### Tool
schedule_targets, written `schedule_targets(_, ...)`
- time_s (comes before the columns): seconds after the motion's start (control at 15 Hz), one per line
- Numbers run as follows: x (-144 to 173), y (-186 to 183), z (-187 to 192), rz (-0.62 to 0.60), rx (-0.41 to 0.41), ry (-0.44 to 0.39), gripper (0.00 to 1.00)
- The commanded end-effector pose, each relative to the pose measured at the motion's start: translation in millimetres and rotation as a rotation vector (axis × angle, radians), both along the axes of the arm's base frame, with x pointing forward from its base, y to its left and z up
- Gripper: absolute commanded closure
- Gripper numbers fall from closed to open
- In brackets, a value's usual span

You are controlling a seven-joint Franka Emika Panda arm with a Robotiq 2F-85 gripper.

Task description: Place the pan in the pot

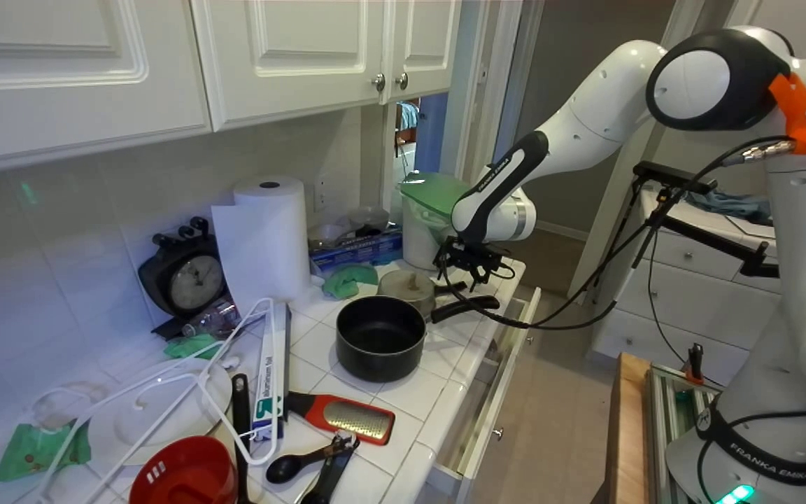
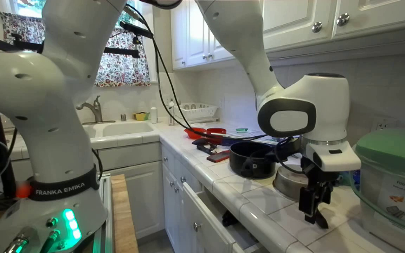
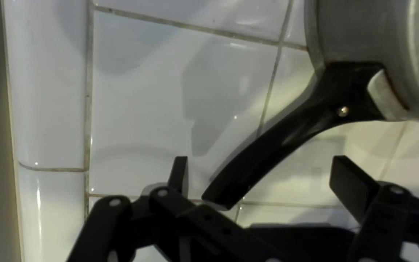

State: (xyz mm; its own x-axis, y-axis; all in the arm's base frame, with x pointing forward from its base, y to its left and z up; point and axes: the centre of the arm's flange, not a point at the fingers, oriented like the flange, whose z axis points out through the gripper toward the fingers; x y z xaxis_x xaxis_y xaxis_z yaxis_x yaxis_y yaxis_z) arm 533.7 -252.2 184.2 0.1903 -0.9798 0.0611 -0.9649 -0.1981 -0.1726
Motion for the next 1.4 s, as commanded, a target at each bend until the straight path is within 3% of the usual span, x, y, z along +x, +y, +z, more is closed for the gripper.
schedule_targets(0.0, 10, -5, -14, -0.018, -0.004, -0.008, 0.25)
schedule_targets(0.13, 13, -6, -15, -0.022, -0.008, -0.008, 0.32)
schedule_targets(0.53, 16, -10, -14, -0.039, -0.014, -0.005, 0.75)
schedule_targets(0.6, 16, -10, -14, -0.045, -0.017, -0.005, 0.67)
schedule_targets(0.73, 18, -12, -12, -0.066, -0.019, -0.005, 0.87)
schedule_targets(0.8, 19, -13, -13, -0.075, -0.019, -0.004, 0.76)
schedule_targets(0.87, 20, -13, -14, -0.085, -0.022, -0.001, 0.44)
schedule_targets(0.93, 20, -14, -14, -0.096, -0.024, 0.0, 0.45)
schedule_targets(1.0, 21, -14, -13, -0.105, -0.024, 0.005, 0.85)
schedule_targets(1.07, 22, -14, -14, -0.116, -0.027, 0.005, 0.84)
schedule_targets(1.2, 22, -16, -14, -0.155, -0.028, 0.017, 0.93)
schedule_targets(1.33, 23, -16, -13, -0.192, -0.029, 0.018, 0.9)
